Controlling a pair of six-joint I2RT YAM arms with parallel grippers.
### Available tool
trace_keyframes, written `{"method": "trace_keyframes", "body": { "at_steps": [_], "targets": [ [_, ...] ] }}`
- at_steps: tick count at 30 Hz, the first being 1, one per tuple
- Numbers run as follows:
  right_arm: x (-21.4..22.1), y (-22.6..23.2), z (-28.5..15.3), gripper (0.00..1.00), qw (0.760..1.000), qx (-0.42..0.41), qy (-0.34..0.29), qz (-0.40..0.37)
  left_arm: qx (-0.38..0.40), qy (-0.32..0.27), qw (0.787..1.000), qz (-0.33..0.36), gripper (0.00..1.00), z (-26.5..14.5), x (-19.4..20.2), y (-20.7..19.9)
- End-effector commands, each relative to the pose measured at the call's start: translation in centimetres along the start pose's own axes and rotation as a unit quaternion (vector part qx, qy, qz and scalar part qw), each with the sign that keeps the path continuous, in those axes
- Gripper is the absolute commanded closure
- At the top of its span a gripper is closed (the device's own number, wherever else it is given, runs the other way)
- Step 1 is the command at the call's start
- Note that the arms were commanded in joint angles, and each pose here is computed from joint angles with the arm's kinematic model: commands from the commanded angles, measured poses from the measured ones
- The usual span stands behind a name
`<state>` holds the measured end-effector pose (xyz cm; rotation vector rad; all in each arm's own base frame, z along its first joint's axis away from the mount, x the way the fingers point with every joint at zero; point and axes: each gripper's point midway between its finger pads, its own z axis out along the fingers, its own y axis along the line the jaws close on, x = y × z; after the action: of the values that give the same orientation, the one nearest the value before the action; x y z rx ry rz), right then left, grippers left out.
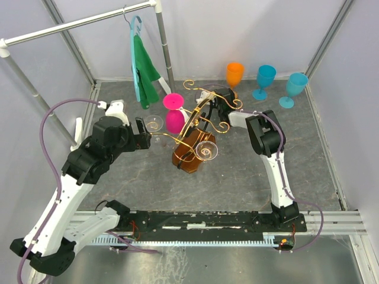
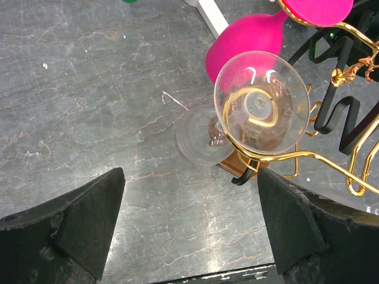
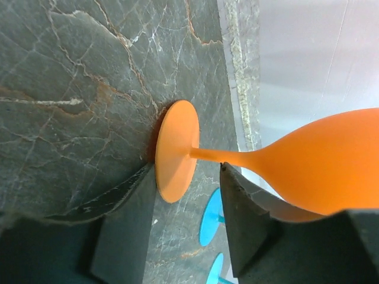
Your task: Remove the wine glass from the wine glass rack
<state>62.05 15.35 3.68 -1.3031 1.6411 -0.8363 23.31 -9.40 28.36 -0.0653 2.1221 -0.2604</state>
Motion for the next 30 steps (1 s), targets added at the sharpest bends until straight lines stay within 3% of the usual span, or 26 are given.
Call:
{"method": "trace_keyframes", "body": {
  "at_steps": [1,13,21,30],
  "targets": [
    [2.0,8.4,-1.4,0.4,0.99,-0.133,0.03,-0.019,0.014,-0.009,1.0,0.012,0.01,-0.5,-0.2,-0.2],
    [3.2,8.8,-5.0,0.36,0.988,-0.148,0.049,-0.014,0.033,-0.017,0.999,0.013,0.01,-1.5,0.0,-0.3],
    [4.3,8.3,-9.0,0.36,0.986,-0.15,0.066,0.038,0.046,-0.03,0.999,0.0,0.01,-2.6,-0.1,-0.3],
    [6.7,10.1,-17.0,0.38,0.949,-0.271,0.145,0.073,0.055,-0.04,0.998,-0.006,0.01,-3.1,-0.6,-0.6]
  ]
}}
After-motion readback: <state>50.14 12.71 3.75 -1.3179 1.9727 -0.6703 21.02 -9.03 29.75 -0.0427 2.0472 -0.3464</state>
